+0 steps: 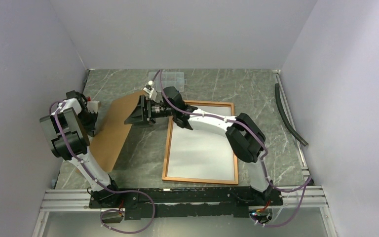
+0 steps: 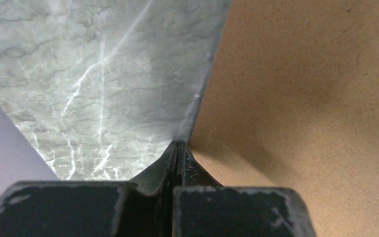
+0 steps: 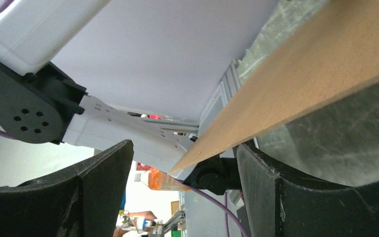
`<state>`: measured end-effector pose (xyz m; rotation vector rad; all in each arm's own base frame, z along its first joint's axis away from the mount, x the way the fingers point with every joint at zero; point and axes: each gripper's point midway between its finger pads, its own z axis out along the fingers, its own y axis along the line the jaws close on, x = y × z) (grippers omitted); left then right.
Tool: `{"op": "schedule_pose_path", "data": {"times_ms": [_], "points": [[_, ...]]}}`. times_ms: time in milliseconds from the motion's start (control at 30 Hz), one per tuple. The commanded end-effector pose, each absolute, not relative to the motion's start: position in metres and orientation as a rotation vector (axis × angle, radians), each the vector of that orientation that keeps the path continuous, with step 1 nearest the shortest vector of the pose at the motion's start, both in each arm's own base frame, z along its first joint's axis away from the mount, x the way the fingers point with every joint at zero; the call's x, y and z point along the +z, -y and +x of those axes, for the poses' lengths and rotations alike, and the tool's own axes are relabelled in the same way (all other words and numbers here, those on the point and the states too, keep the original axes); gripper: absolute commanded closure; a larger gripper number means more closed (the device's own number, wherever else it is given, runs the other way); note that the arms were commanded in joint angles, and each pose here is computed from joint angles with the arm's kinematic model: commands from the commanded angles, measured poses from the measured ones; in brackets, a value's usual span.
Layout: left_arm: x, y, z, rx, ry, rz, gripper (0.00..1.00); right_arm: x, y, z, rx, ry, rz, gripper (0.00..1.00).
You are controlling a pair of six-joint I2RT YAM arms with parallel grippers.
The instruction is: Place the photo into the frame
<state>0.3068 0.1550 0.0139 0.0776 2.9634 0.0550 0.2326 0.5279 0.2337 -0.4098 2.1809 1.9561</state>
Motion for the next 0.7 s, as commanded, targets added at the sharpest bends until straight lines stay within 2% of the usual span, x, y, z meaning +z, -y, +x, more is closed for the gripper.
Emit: {"op": "schedule_pose_path", "data": {"times_ms": [0, 333, 367, 500, 567, 633, 667], "points": [[0.002, -0.084, 0.290, -0.398, -2.975, 0.093, 0.97, 0.266, -0.545, 0.219, 2.126, -1.983, -0.550, 0.20], [0.015, -0.082, 0.295, -0.412, -2.945, 0.089, 0.97, 0.267, -0.545, 0.227, 1.996, -2.048, -0.571, 0.22], [0.016, -0.083, 0.295, -0.404, -2.944, 0.088, 0.97, 0.269, -0.543, 0.228, 1.965, -2.055, -0.560, 0.23], [0.028, -0.085, 0.302, -0.384, -2.914, 0.092, 0.96, 0.265, -0.531, 0.238, 1.794, -2.124, -0.472, 0.38], [0.043, -0.088, 0.310, -0.366, -2.881, 0.113, 0.88, 0.261, -0.525, 0.241, 1.726, -2.162, -0.438, 0.47], [0.065, -0.088, 0.322, -0.359, -2.820, 0.153, 0.72, 0.255, -0.520, 0.245, 1.663, -2.205, -0.394, 0.57], [0.077, -0.088, 0.327, -0.355, -2.787, 0.176, 0.60, 0.250, -0.517, 0.247, 1.636, -2.228, -0.369, 0.65]]}}
